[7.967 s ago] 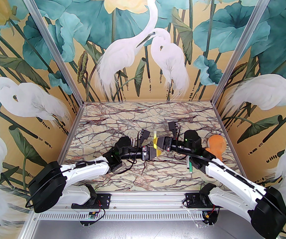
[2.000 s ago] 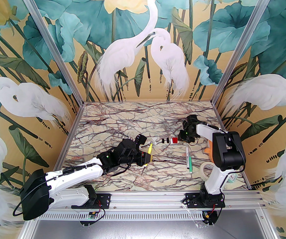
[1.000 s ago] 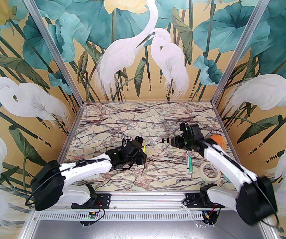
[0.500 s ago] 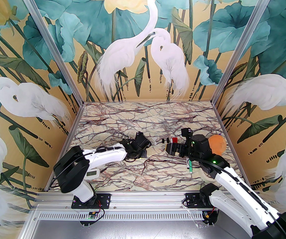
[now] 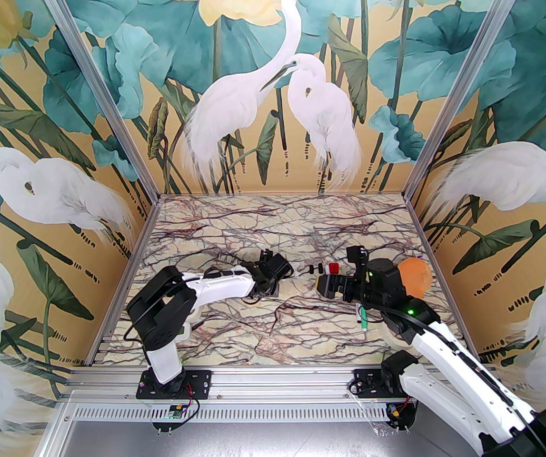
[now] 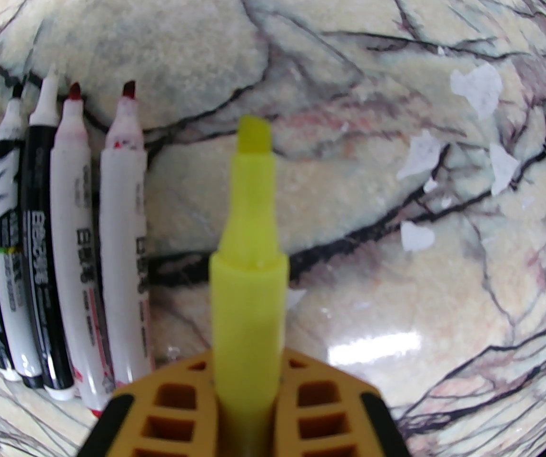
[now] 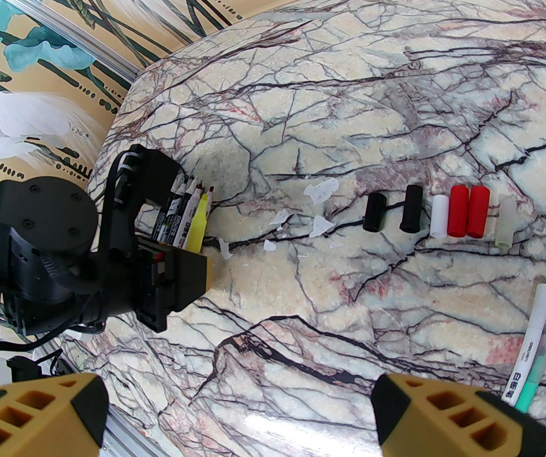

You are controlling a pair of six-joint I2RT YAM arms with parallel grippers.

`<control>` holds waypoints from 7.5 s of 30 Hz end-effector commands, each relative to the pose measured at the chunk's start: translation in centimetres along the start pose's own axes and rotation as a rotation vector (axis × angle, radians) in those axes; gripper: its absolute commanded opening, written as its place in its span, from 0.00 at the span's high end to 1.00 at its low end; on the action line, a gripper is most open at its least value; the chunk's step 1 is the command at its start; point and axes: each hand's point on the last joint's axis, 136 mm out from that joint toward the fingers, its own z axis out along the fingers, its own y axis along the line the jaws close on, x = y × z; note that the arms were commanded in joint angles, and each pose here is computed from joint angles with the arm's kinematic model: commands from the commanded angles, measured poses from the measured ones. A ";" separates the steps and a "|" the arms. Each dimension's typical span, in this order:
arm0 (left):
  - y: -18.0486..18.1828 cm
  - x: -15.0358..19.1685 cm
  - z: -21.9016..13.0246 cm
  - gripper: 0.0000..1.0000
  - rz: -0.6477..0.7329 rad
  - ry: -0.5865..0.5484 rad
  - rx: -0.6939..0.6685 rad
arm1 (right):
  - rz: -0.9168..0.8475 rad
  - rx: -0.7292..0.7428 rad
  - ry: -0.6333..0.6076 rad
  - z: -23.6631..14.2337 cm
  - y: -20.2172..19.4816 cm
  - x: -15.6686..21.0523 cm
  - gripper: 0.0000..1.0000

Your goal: Open the pen caps

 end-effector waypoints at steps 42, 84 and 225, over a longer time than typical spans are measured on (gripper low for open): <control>-6.5 -1.3 -10.7 0.43 -0.016 -0.105 0.610 | 0.192 0.567 0.085 -1.6 -10.5 2.9 0.42; -9.5 -0.2 -21.6 0.01 0.128 -0.268 1.162 | 0.271 0.737 0.271 1.5 -18.6 5.4 0.64; -13.2 3.4 -22.0 0.92 0.205 0.001 1.406 | 0.189 -0.201 -0.048 2.5 7.5 -5.6 0.83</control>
